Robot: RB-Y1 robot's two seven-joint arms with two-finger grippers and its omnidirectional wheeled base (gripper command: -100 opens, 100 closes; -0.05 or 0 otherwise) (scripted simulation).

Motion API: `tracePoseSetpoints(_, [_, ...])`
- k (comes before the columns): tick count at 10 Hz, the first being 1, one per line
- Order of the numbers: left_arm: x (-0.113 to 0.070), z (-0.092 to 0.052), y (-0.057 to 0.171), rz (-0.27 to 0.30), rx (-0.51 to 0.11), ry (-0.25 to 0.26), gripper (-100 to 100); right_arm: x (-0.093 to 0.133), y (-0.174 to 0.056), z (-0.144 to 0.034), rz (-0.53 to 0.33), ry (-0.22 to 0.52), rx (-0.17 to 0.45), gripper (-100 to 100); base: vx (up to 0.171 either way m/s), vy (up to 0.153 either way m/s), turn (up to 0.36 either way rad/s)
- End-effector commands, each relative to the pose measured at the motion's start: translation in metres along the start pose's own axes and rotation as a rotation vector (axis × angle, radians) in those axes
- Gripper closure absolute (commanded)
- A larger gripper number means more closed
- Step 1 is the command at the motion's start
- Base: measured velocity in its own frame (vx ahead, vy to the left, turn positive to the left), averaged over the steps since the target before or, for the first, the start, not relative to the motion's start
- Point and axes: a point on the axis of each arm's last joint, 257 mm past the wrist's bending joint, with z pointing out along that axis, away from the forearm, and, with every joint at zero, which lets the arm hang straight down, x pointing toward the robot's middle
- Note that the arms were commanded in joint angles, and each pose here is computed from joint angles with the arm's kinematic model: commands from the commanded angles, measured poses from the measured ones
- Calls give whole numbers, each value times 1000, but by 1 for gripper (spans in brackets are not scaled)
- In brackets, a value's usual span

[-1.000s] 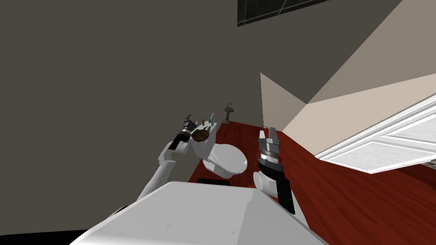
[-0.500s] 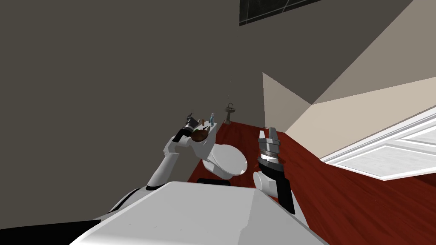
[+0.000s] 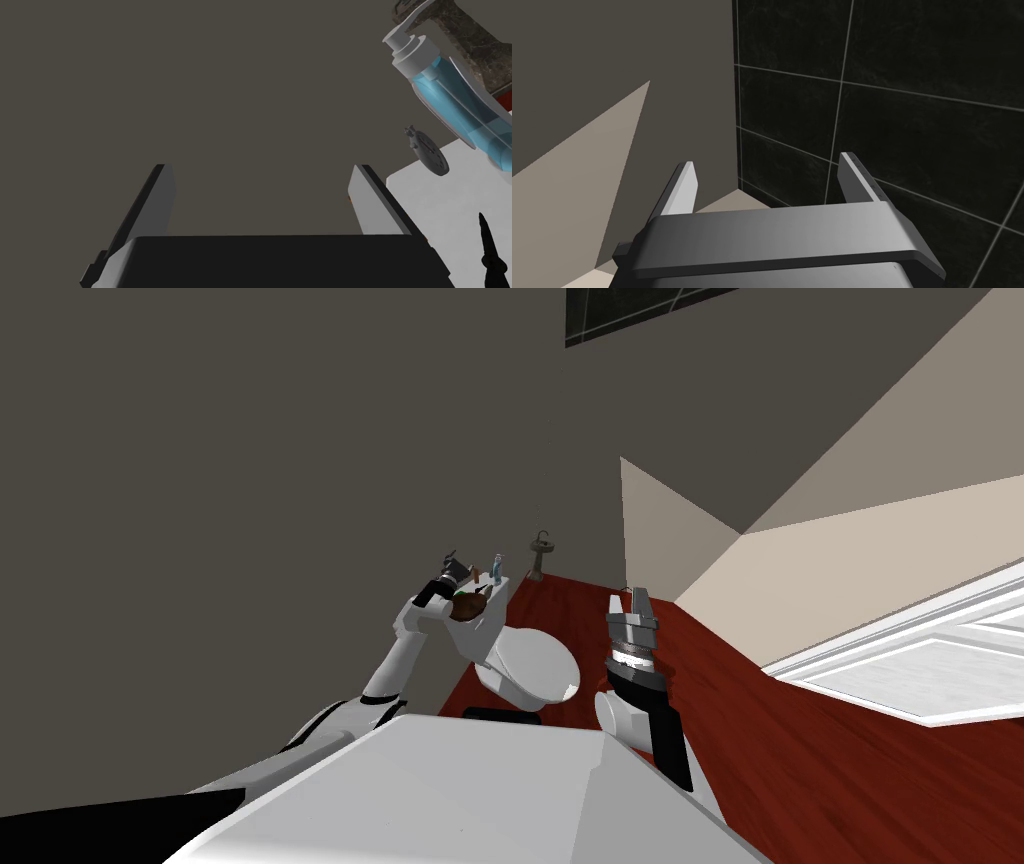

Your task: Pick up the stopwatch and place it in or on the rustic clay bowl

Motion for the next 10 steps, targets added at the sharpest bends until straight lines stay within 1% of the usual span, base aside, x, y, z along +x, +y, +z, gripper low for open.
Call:
tracePoseSetpoints(1, [-5,13,5,-66,-33,-28,-100,0,0,0,0,0,0,0,10,-56,39])
tracePoseSetpoints(2, [-1,17,5,-67,-44,-32,-100,0,0,0,0,0,0,0,6,-50,28])
tracePoseSetpoints(3, [-7,27,11,-123,-69,-56,-100,0,0,0,0,0,0,0,10,-47,44])
tracePoseSetpoints(4, [-4,30,12,-123,-80,-61,-100,0,0,0,0,0,0,0,8,-40,22])
tracePoseSetpoints(5, [-8,39,18,-179,-107,-86,-100,0,0,0,0,0,0,0,9,-44,45])
tracePoseSetpoints(7, [-8,42,22,-179,-127,-101,-100,0,0,0,0,0,0,0,5,-25,7])
tracePoseSetpoints(8, [-9,52,29,-233,-159,-128,-100,0,0,0,0,0,0,0,5,-26,34])
tracePoseSetpoints(9, [-12,51,33,-232,-174,-143,-100,0,0,0,0,0,0,0,6,-29,20])
tracePoseSetpoints(10, [-12,60,39,-284,-199,-164,-100,0,0,0,0,0,0,0,8,-33,33])
